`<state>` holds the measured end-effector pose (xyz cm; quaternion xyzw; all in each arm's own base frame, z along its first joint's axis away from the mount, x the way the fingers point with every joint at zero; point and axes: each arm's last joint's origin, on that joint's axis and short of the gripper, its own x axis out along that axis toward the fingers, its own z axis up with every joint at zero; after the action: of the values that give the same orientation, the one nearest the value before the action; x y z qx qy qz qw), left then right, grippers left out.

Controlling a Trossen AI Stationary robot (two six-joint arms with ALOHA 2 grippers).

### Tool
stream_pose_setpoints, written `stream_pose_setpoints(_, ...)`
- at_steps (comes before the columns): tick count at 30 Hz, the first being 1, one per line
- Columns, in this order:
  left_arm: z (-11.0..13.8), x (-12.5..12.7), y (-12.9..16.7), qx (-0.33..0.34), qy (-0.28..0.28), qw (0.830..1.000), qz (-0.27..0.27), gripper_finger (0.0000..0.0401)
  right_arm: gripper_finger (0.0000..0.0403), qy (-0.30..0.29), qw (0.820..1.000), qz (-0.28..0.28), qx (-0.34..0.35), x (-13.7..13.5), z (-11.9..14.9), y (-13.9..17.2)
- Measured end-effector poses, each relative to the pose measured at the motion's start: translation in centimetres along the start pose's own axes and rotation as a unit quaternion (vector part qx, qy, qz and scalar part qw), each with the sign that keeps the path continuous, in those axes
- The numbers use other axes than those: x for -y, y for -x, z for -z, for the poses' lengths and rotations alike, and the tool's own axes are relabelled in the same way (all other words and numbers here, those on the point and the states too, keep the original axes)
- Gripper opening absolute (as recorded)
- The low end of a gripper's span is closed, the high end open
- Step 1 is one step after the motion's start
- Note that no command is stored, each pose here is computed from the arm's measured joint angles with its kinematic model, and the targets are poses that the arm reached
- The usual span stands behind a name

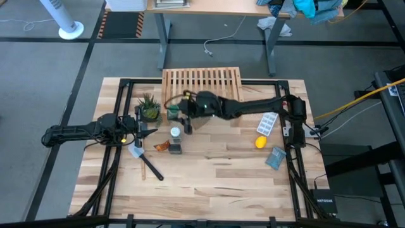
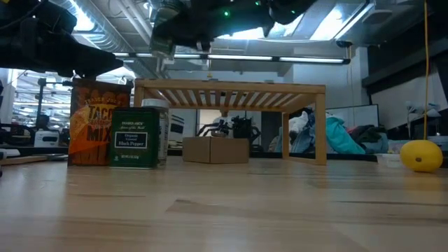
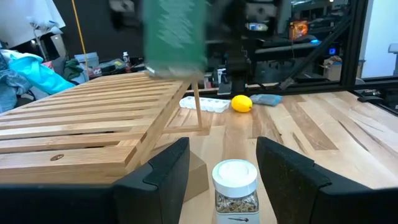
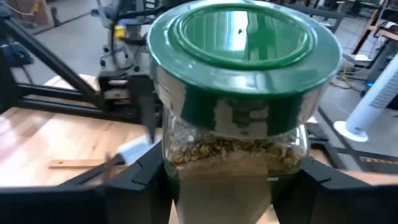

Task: Shelf spices
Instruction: Put the green seasoning bottle on the shelf

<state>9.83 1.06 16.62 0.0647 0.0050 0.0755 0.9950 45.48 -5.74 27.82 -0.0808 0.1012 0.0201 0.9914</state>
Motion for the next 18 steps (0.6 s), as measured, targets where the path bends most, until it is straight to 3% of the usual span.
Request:
stream_pose_setpoints(9,0.0,0.0,0.0,0.000,0.000,1.000,0.000,0.0180,0.0202,-0.010,1.000,0.000,0.016,5.5,-0.6,1.2)
stream_pose_setpoints(18,0.0,0.0,0.0,0.000,-0.013,1.000,0.000,0.0180,0.0202,-0.021,1.000,0.012,0.001,7.7,1.5,0.8)
